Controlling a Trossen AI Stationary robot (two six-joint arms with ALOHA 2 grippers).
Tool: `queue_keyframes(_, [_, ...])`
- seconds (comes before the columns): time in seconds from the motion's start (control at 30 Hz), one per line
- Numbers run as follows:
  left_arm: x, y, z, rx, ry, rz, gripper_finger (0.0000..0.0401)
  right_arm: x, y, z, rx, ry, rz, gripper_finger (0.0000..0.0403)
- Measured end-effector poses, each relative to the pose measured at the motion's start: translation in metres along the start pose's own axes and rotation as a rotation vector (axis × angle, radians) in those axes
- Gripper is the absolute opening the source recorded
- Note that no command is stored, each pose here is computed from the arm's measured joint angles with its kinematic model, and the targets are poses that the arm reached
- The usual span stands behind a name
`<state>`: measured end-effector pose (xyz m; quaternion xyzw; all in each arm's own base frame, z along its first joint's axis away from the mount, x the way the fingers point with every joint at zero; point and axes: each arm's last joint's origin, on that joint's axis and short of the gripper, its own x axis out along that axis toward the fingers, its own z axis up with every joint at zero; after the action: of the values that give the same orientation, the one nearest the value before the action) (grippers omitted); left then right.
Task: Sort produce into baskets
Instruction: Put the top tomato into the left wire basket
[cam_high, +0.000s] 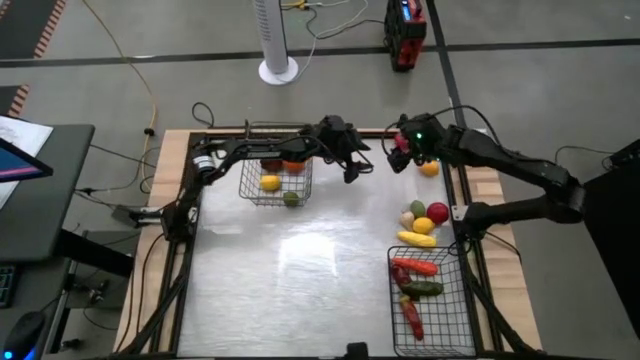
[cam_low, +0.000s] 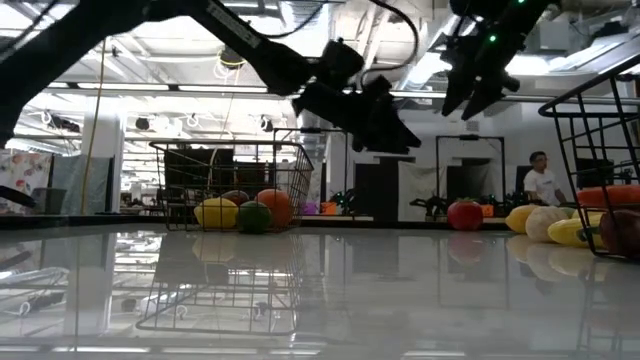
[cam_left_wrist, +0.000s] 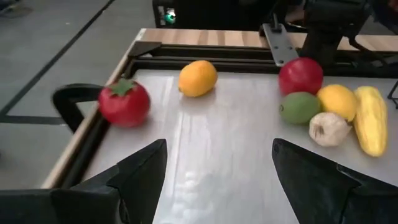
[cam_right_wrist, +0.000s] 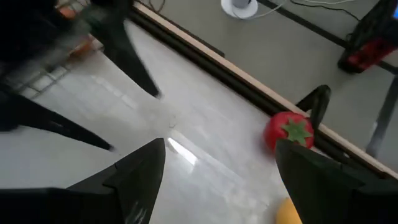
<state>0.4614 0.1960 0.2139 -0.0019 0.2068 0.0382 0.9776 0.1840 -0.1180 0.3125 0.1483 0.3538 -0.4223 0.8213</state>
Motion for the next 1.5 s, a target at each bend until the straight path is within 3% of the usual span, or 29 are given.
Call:
queue_keyframes(0.17, [0.011, -0.006, -0.005, 0.009, 0.04, -0.016, 0.0279, 0.005, 0.0, -0.015, -0.015, 0.039, -0.006, 0.0329])
queue_keyframes(0.43, [0.009, -0.012, -0.003, 0.061, 0.057, 0.002, 0.0279, 0.048, -0.014, -0.024, -0.025, 0.203, -0.107, 0.0329])
queue_keyframes(0.63, [0.008, -0.023, -0.033, 0.061, -0.001, 0.015, 0.0279, 0.081, -0.031, -0.011, -0.03, 0.314, -0.177, 0.0329])
queue_keyframes(0.87, [-0.023, -0.044, -0.046, 0.142, 0.012, 0.098, 0.0279, 0.11, -0.049, 0.015, -0.012, 0.38, -0.155, 0.0329])
queue_keyframes(1.1, [-0.071, -0.061, -0.034, 0.169, -0.072, 0.101, 0.0279, 0.143, -0.066, 0.035, -0.016, 0.537, -0.118, 0.0329])
queue_keyframes(1.33, [-0.107, -0.071, -0.045, 0.138, -0.071, 0.097, 0.0279, 0.166, -0.091, 0.034, 0.026, 0.664, -0.093, 0.0319])
queue_keyframes(1.5, [-0.119, -0.074, -0.053, 0.127, -0.072, 0.102, 0.0279, 0.163, -0.103, 0.034, 0.07, 0.667, -0.089, 0.0297])
